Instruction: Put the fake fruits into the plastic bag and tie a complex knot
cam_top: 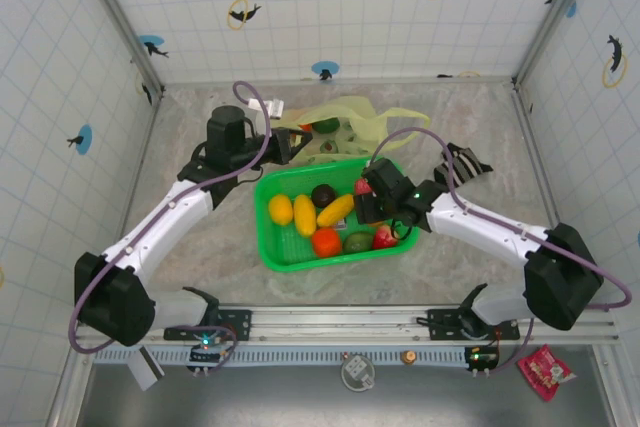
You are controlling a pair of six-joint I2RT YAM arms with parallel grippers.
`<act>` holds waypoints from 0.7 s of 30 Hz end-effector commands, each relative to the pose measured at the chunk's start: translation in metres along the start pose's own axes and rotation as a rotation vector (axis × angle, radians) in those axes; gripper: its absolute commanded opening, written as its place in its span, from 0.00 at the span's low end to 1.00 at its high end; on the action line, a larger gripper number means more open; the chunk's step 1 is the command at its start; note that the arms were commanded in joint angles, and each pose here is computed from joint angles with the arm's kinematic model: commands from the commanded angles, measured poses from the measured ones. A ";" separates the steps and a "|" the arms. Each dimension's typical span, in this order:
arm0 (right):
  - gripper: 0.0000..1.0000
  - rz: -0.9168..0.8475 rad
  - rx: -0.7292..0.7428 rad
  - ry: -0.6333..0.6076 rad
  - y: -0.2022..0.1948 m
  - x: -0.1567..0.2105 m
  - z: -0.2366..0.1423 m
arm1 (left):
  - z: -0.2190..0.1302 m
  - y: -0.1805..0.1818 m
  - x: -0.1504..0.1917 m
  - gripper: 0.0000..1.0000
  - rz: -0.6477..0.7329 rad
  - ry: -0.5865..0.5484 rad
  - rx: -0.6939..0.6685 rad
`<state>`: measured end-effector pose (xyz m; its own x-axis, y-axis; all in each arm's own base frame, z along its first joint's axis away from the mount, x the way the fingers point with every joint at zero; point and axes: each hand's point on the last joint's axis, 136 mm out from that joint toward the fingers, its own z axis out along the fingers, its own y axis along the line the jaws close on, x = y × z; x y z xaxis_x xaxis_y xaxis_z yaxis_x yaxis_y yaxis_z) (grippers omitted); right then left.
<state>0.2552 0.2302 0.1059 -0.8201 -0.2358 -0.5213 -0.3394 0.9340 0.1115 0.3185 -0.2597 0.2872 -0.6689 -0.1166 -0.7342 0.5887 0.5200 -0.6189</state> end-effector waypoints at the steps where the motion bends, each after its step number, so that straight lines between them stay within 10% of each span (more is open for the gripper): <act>1: 0.84 0.022 0.039 0.067 -0.012 0.014 0.013 | -0.009 -0.008 -0.003 0.00 0.030 -0.014 0.012; 21: 0.84 0.033 -0.007 0.094 -0.010 0.026 0.050 | -0.009 -0.007 0.000 0.00 0.028 -0.009 0.016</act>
<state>0.2592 0.2272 0.0570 -0.8703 -0.2305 -0.4353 -0.3116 0.9420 0.1243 0.3134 -0.2574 0.2932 -0.6570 -0.1199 -0.7443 0.5994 0.5156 -0.6122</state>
